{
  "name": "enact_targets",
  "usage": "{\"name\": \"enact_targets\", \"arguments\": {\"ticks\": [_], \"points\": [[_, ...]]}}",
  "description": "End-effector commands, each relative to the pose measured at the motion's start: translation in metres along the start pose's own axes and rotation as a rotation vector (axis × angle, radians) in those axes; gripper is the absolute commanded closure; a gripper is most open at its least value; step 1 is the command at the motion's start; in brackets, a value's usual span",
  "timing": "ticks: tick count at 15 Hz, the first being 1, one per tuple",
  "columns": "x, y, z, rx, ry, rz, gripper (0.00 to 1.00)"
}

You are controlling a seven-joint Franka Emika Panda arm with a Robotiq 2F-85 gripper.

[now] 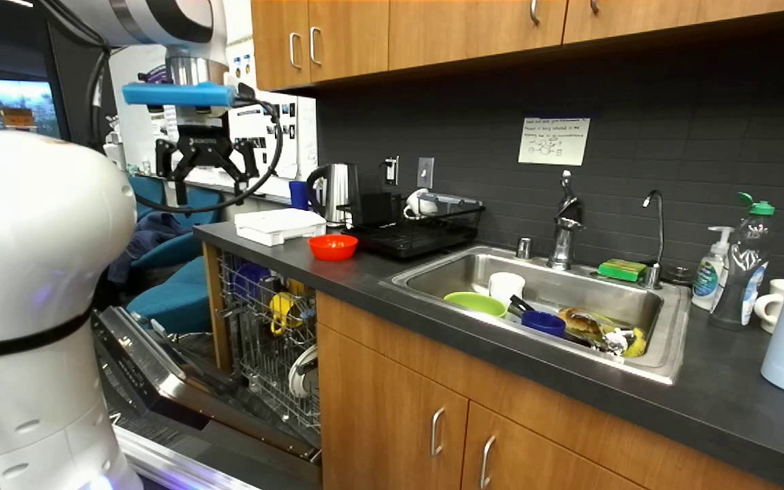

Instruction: Pull out the upper dishrack in the dishwasher.

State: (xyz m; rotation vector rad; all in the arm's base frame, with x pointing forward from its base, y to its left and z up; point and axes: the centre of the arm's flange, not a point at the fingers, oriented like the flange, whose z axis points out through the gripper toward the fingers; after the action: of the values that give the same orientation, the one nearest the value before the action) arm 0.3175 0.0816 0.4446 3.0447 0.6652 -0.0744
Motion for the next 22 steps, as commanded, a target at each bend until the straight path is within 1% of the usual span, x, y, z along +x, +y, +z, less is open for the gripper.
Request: {"name": "enact_targets", "arguments": {"ticks": [1, 3, 5, 6, 8, 9, 10, 22], "points": [[0.03, -0.029, 0.029, -0.008, 0.006, -0.204, 0.0], [0.043, -0.051, 0.042, 0.003, 0.014, -0.316, 0.0], [0.057, -0.074, 0.052, 0.035, 0.026, -0.418, 0.0], [0.066, -0.088, 0.058, 0.063, 0.029, -0.465, 0.0], [0.074, -0.115, 0.069, 0.115, 0.028, -0.556, 0.0], [0.053, -0.098, 0.061, 0.068, 0.035, -0.474, 0.0], [0.055, -0.104, 0.065, 0.077, 0.026, -0.486, 0.0], [0.055, -0.1, 0.064, 0.074, 0.029, -0.473, 0.0]]}}
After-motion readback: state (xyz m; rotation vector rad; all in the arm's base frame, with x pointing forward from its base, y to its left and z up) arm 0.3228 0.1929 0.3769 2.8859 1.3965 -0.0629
